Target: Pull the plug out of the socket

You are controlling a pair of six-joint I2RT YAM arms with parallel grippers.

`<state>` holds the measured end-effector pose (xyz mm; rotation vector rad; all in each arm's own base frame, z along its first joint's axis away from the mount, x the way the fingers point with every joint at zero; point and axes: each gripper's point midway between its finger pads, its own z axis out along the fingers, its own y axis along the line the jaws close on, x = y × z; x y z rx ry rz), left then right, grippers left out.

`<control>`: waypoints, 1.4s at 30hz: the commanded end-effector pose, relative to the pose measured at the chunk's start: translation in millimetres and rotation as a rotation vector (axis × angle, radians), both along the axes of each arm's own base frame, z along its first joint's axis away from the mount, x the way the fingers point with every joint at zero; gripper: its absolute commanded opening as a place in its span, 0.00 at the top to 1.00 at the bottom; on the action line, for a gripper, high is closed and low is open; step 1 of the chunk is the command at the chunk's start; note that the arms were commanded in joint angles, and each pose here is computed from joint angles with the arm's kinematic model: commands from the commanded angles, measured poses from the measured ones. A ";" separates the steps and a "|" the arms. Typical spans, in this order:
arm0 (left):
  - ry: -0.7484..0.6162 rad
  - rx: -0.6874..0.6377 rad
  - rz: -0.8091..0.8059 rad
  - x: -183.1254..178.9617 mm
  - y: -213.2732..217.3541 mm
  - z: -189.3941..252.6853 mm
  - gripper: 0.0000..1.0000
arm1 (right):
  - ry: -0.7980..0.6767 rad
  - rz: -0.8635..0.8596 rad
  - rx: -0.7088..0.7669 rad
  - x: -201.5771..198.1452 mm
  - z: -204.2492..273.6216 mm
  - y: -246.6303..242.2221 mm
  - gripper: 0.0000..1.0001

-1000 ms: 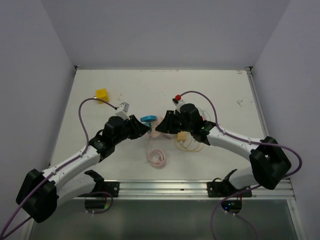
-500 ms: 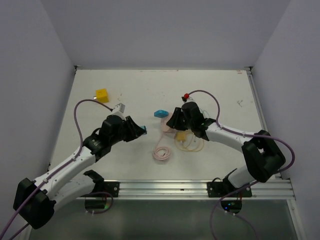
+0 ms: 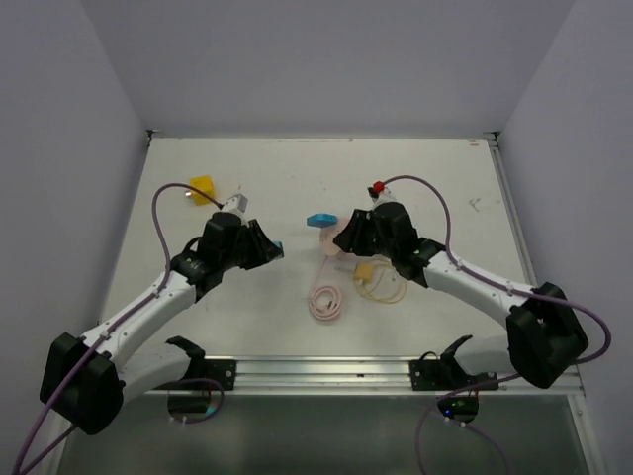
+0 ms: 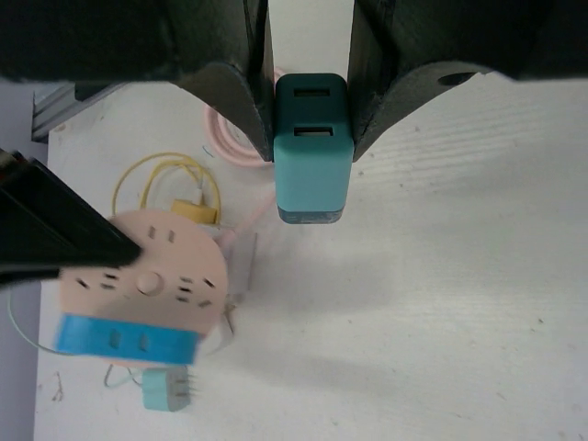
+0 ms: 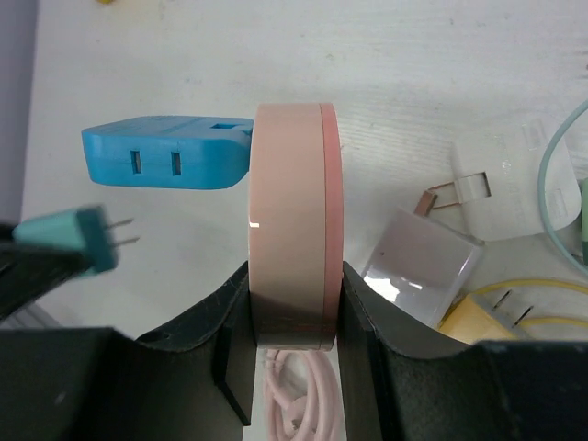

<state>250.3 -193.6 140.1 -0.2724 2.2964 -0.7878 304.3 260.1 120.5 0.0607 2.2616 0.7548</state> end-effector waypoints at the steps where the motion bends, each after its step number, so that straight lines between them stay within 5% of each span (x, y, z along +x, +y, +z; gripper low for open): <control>1: -0.080 -0.002 -0.044 32.7 2.2 15.9 1.00 | -0.158 0.105 0.103 -14.0 59.2 7.6 1.00; 23: -0.169 -0.199 -0.403 157.9 -127.3 -42.1 0.80 | -0.242 0.180 0.161 -63.2 89.7 -15.8 1.00; 26: -0.141 -0.233 -0.419 159.4 -143.3 -55.8 0.72 | -0.242 0.174 0.160 -63.6 88.4 -17.4 1.00; 31: -0.097 -0.235 -0.406 158.1 -149.5 -76.6 0.44 | -0.207 0.169 0.135 -68.1 78.6 -22.0 1.00; 39: -0.216 -0.123 -0.424 147.1 -129.0 -49.3 0.07 | -0.192 0.175 0.070 -66.7 75.8 -26.4 1.00; 42: -0.276 -0.035 -0.416 142.8 -112.0 -33.7 0.03 | -0.172 0.180 0.016 -64.4 71.5 -29.8 1.00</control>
